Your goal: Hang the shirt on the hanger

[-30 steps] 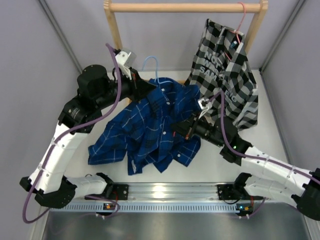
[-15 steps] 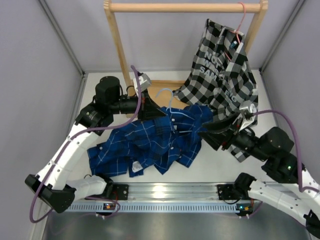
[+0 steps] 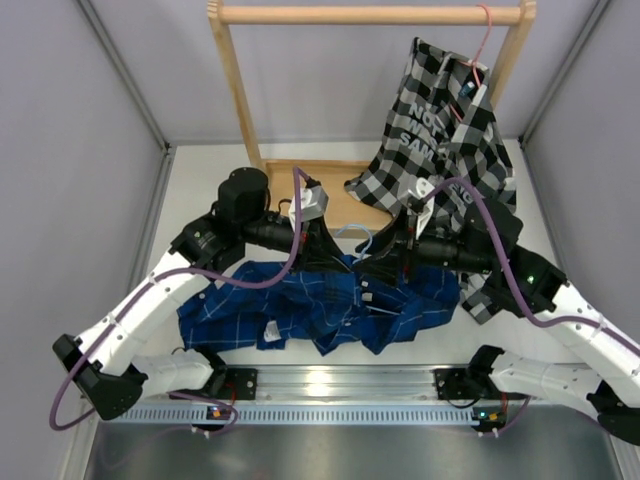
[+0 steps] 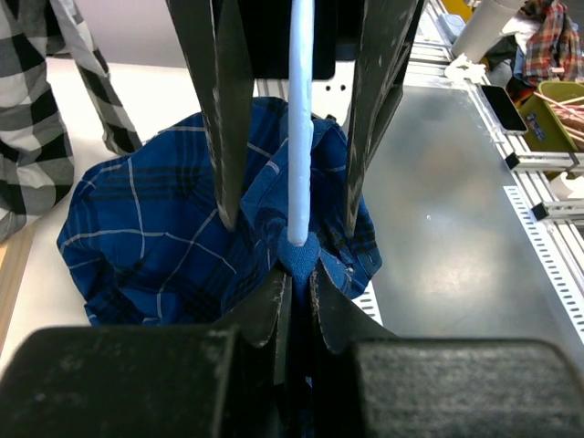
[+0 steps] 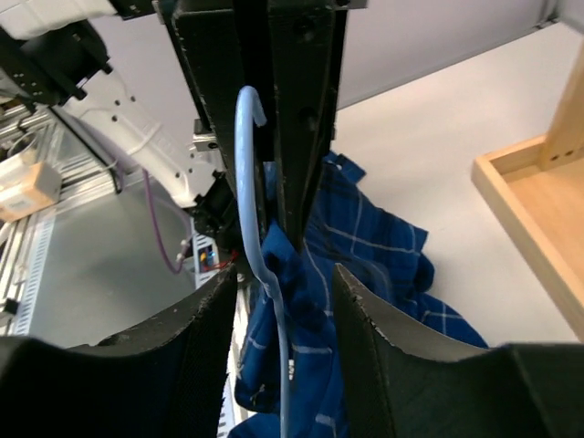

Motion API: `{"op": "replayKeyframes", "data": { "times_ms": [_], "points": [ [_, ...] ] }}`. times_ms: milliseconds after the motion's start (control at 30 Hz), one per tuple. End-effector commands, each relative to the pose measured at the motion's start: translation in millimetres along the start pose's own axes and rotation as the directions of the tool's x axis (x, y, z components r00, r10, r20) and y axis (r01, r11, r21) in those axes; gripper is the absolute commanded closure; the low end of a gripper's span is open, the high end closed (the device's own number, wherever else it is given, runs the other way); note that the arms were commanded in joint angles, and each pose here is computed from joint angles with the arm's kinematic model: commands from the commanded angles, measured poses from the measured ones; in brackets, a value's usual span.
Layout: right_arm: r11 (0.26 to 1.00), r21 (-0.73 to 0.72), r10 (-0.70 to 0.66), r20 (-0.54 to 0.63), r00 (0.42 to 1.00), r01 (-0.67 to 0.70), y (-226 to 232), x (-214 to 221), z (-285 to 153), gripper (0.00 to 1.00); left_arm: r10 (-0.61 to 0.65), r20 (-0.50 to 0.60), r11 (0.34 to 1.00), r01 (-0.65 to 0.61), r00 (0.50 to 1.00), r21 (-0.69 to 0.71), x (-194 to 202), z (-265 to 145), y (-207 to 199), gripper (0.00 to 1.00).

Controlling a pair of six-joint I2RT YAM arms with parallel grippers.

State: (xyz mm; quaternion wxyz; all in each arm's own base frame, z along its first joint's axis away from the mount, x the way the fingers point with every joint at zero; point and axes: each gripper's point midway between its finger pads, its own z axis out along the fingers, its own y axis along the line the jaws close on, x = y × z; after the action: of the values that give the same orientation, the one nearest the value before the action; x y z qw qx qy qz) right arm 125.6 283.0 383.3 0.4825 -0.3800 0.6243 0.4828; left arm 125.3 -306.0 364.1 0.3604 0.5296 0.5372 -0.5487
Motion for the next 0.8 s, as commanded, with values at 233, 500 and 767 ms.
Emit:
{"op": "replayKeyframes", "data": {
  "times_ms": [233,500,767],
  "points": [
    [0.989,-0.136,-0.045,0.100,0.994,0.059,25,-28,5,0.86,0.107,0.035,0.989,-0.110,0.994,0.095,-7,6,-12,1.00],
    [0.991,-0.104,-0.064,0.149,0.987,0.080,22,-41,4,0.95,0.115,0.036,0.989,-0.118,0.993,0.089,-5,4,-14,1.00],
    [0.994,0.074,-0.087,0.146,0.985,0.077,-8,-37,-2,1.00,0.130,0.061,0.951,-0.108,0.990,-0.289,-29,-16,29,0.14]
  ]
}}
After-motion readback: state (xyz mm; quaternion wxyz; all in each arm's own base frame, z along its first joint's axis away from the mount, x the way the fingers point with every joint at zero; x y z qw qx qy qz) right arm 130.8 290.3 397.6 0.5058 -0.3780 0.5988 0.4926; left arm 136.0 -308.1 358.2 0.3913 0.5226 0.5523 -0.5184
